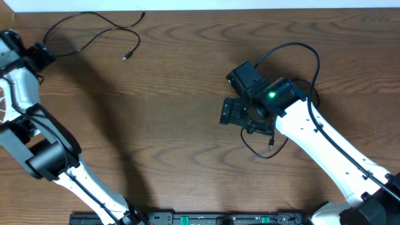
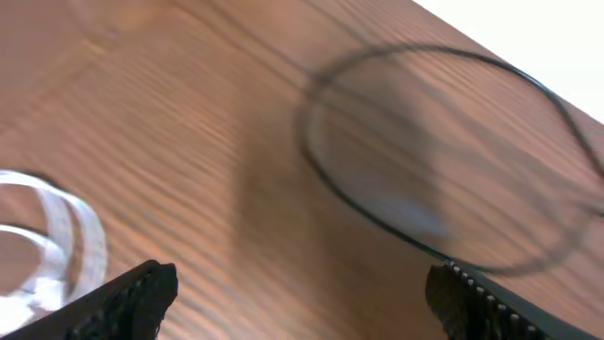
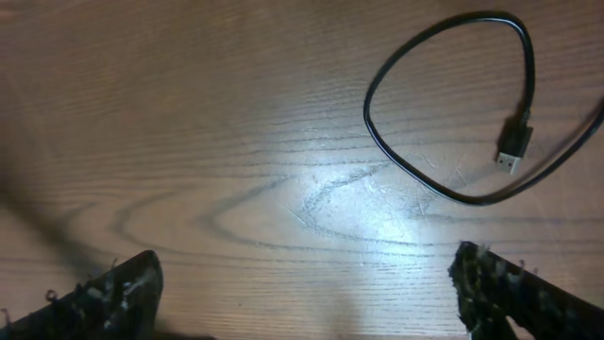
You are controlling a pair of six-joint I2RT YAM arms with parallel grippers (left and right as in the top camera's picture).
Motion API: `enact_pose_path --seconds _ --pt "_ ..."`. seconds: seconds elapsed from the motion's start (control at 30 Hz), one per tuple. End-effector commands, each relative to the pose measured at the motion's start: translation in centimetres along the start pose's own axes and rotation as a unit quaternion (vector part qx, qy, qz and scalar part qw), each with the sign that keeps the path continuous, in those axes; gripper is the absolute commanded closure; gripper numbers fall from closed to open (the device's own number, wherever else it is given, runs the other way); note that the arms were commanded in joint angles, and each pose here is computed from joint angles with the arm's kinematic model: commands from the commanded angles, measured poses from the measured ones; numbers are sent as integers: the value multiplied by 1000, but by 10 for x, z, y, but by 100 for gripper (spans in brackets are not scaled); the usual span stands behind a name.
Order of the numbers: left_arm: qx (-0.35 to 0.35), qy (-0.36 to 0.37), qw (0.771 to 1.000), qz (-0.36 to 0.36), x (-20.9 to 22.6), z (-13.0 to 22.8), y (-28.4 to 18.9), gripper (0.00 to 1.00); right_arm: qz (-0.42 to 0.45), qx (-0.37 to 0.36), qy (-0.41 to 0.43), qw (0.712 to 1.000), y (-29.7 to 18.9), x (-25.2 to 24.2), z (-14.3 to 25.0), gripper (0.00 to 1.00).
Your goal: Untangle cables
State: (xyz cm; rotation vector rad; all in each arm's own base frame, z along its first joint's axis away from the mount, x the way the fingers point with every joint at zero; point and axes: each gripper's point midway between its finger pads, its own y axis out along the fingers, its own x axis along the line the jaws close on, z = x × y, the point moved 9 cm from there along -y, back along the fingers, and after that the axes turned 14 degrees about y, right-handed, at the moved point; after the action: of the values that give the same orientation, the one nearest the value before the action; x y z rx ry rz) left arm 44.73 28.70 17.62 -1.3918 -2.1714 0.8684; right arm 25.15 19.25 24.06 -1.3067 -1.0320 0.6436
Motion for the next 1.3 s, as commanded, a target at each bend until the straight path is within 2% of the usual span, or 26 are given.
enact_pose_path --seconds 0.0,0.17,0.23,0.27,0.37,0.43,0.53,0.57,0.6,0.63,0.87,1.1,1.27 --pt "0 -30 998 54 -38 -6 -5 10 1 3 -7 1000 1 0 2 3" --pt "27 -8 996 81 -78 11 2 10 2 4 -7 1000 2 0 2 2" --pt "39 2 995 92 -94 19 5 26 2 4 -7 1000 2 0 2 2" --pt "44 6 994 97 -101 23 6 29 2 4 -7 1000 2 0 2 2" --pt "60 27 991 117 -132 38 9 30 2 3 -7 1000 2 0 2 1" --pt "59 39 989 127 -147 43 10 49 2 4 -7 1000 2 0 2 1" --pt "54 51 988 138 -163 46 10 88 3 4 -7 1000 2 0 2 1" --pt "52 54 987 140 -167 48 11 92 4 5 -7 1000 2 -1 2 3" --pt "47 59 986 146 -176 51 14 92 7 6 -7 1000 2 -2 3 12" --pt "46 62 986 144 -179 53 16 92 9 7 -7 1000 2 -2 3 12" --pt "91 65 984 139 -193 88 46 93 28 16 -5 999 1 -8 6 12" --pt "102 65 983 141 -194 100 57 92 28 16 -5 999 1 -8 6 12" --pt "102 58 969 216 -207 99 52 92 25 15 -6 1000 1 -7 6 11"
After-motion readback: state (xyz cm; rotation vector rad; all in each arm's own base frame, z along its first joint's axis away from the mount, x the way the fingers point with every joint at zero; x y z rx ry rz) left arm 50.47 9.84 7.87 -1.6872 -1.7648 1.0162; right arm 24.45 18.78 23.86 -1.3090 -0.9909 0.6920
